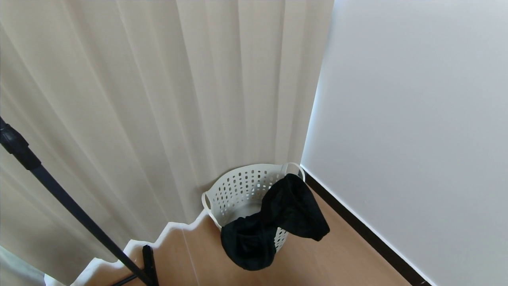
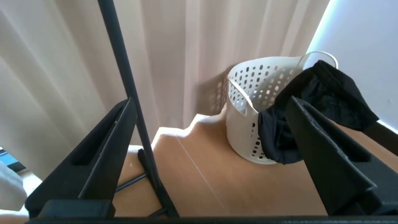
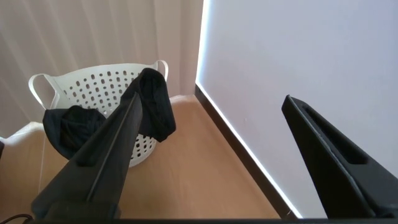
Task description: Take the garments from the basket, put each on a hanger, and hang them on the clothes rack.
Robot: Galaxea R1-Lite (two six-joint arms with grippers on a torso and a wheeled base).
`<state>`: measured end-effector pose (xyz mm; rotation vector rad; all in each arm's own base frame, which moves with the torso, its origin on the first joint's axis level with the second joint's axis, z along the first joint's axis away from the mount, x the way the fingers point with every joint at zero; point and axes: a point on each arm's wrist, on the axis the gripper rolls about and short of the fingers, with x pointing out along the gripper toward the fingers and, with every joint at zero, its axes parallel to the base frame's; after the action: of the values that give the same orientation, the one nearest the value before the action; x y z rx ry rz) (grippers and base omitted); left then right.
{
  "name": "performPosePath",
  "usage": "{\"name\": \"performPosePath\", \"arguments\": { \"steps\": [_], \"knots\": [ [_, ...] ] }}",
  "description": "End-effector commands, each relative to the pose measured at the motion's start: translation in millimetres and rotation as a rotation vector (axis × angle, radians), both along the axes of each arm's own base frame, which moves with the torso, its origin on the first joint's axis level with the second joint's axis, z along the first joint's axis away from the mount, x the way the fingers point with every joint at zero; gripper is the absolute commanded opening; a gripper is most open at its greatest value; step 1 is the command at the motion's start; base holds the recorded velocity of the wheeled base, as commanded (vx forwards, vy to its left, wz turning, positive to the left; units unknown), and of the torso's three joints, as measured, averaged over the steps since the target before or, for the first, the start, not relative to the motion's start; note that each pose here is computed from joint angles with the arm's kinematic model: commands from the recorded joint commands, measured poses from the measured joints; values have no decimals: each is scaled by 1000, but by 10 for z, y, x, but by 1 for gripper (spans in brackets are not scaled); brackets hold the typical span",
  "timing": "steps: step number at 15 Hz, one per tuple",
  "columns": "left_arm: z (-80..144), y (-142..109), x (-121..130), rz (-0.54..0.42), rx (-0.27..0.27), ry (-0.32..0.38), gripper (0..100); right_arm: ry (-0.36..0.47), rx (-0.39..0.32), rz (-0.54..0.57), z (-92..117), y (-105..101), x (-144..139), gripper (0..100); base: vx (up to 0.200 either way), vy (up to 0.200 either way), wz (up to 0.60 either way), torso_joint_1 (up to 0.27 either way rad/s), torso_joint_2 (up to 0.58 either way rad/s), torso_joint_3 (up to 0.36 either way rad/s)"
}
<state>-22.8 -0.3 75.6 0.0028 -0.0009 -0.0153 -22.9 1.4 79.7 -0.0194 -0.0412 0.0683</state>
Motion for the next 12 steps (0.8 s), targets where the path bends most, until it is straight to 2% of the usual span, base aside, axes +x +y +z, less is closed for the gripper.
{"name": "performPosePath", "arguments": {
  "steps": [1,12],
  "knots": [
    [0,0,0,0,0,-1,100,-1,0,0,0,0,0,100,0,0,0,-2,7,-129],
    [0,0,0,0,0,-1,100,-1,0,0,0,0,0,100,0,0,0,4,1,-191]
  ]
}}
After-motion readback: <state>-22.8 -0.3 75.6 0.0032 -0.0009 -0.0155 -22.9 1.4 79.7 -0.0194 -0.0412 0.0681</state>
